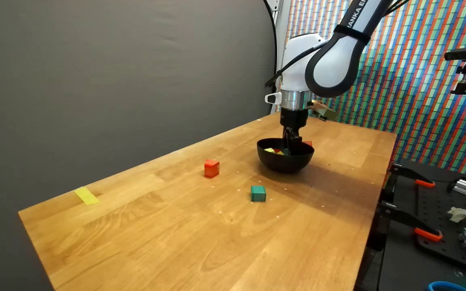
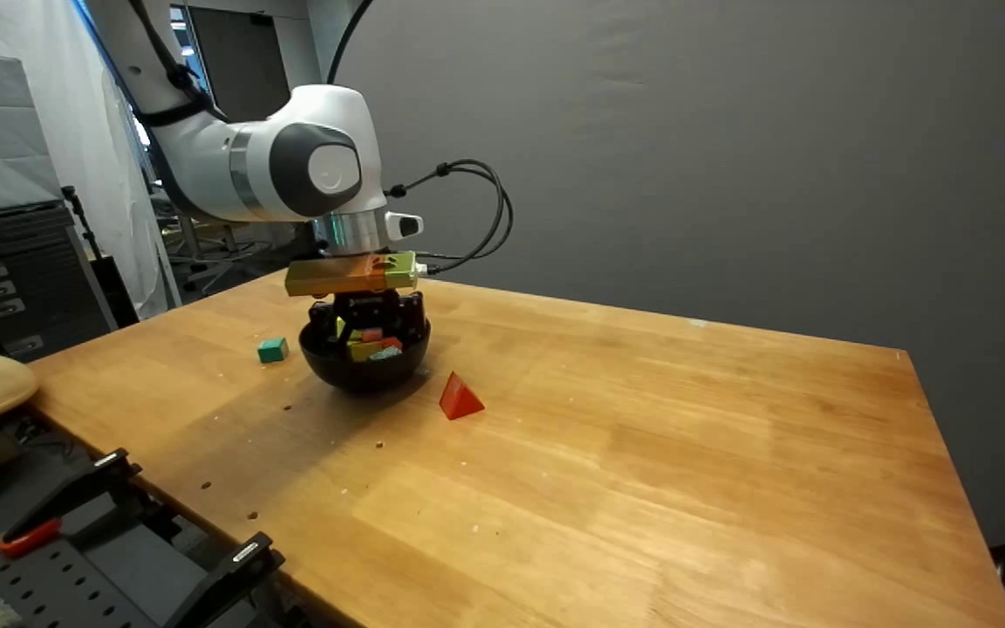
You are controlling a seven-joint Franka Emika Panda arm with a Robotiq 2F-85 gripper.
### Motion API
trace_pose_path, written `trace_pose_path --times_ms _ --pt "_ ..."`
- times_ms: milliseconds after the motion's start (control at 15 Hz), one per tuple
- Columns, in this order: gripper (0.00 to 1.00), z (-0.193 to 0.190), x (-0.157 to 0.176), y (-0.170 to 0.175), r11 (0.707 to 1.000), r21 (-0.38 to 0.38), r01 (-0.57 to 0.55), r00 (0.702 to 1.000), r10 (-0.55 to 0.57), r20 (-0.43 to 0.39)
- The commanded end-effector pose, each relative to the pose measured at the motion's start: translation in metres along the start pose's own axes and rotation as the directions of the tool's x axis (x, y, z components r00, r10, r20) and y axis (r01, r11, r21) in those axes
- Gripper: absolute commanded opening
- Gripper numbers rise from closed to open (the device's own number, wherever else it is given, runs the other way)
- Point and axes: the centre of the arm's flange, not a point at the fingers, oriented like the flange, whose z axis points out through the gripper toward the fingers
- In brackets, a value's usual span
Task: Remove all the objects in the black bowl and put them on the table
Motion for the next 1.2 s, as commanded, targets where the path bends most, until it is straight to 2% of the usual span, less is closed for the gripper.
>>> trace_pose_path --times_ms 0,200,267,533,667,800,933,1133 --pt "0.50 -0.015 -0.003 -0.002 1.000 -0.017 0.010 1.000 -0.010 -0.020" --pt "0.28 -0.039 -0.006 -0.010 0.998 -0.056 0.009 1.000 -0.010 -0.024" --pt "0.24 -0.048 -0.005 -0.011 0.998 -0.064 0.004 1.000 -0.006 -0.028" --pt "0.24 -0.093 0.023 -0.011 0.992 -0.109 -0.063 0.995 0.054 -0.086" --pt "0.24 -0.120 0.038 -0.004 0.982 -0.161 -0.103 0.987 0.080 -0.140" --pt "0.24 -0.143 0.049 0.010 0.960 -0.226 -0.165 0.976 0.125 -0.180" --pt "0.24 -0.153 0.054 0.038 0.923 -0.279 -0.266 0.956 0.215 -0.198" --pt "0.24 -0.149 0.060 0.091 0.860 -0.294 -0.417 0.906 0.367 -0.211"
